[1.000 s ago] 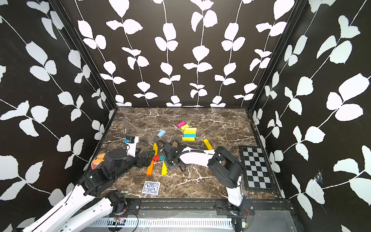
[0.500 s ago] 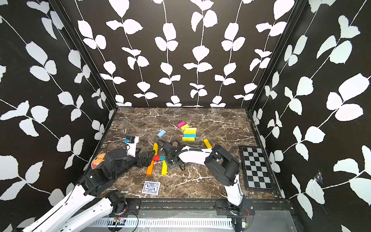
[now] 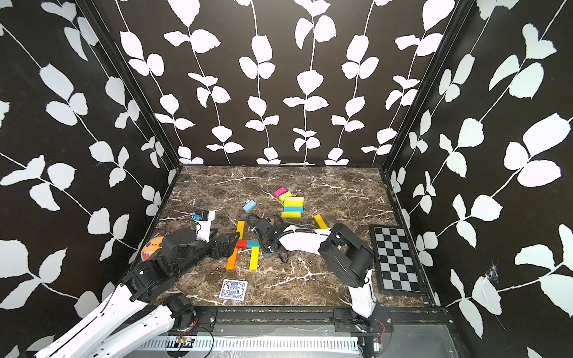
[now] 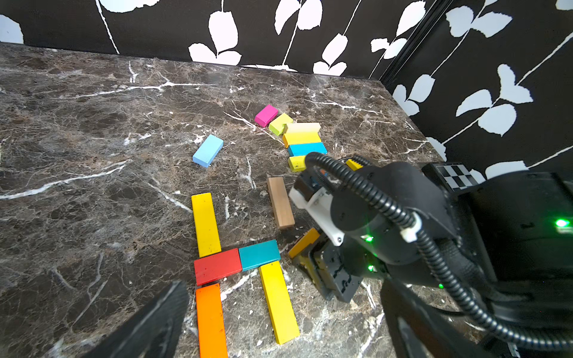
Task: Assemble the letter h with building blocks
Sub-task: Pick up the building block from the center of the board.
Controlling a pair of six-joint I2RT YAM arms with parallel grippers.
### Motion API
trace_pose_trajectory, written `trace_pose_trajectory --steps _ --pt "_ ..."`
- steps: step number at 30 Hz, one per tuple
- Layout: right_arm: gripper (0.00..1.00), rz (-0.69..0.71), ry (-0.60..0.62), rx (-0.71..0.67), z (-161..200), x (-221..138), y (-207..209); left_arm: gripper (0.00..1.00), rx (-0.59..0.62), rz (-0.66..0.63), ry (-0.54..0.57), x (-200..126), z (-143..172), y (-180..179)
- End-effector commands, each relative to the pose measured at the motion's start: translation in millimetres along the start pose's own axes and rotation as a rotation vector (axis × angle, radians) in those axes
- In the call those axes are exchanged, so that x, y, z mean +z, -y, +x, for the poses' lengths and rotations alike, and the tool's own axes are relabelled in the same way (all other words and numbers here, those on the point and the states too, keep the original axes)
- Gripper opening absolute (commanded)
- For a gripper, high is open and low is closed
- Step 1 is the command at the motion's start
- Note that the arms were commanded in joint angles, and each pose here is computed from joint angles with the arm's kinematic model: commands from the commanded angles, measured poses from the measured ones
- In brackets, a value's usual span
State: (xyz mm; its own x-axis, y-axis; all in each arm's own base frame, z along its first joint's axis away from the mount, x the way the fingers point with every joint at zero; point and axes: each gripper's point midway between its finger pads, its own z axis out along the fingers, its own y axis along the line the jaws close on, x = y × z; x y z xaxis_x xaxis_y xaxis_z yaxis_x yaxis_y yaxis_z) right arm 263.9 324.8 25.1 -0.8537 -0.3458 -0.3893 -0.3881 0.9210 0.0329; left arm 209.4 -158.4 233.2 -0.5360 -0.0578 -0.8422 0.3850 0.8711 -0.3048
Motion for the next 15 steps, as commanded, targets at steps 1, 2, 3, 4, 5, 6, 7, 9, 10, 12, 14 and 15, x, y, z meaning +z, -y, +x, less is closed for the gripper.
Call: trace_pose_trajectory --steps 1,2,3,4,5,6,7,9,10,12,14,15 --pt "0.65 0.017 0.07 0.094 -12 -22 17 0.99 -0.013 0.027 -0.015 8 5 4" --pt "0.65 0.013 0.079 0.112 -12 -24 21 0.99 -0.018 0.04 -0.025 11 7 7" --pt "0.64 0.014 0.084 0.133 -12 -26 25 0.99 -0.024 0.054 -0.034 15 9 10" --pt "0.64 0.016 0.092 0.149 -13 -28 30 0.99 -0.032 0.07 -0.05 20 12 13" --pt "0.64 0.016 0.098 0.159 -13 -28 33 0.99 -0.043 0.081 -0.061 24 14 14" --pt "0.64 0.01 0.109 0.166 -15 -29 33 0.99 -0.059 0.085 -0.079 28 18 15" --pt "0.64 0.003 0.116 0.167 -18 -29 30 0.99 -0.069 0.079 -0.086 31 19 13" --pt "0.64 -0.003 0.106 0.172 -22 -29 25 0.99 -0.082 0.078 -0.074 30 16 11" --pt "0.64 -0.001 0.106 0.176 -24 -29 23 0.99 -0.081 0.086 -0.058 27 13 12" --pt "0.64 -0.007 0.126 0.187 -29 -30 17 0.99 -0.078 0.089 -0.037 24 8 13" --pt "0.64 -0.006 0.142 0.2 -32 -31 17 0.99 -0.086 0.089 -0.047 26 9 13" --pt "0.64 0.002 0.144 0.2 -32 -30 19 0.99 -0.107 0.073 -0.055 30 10 7"
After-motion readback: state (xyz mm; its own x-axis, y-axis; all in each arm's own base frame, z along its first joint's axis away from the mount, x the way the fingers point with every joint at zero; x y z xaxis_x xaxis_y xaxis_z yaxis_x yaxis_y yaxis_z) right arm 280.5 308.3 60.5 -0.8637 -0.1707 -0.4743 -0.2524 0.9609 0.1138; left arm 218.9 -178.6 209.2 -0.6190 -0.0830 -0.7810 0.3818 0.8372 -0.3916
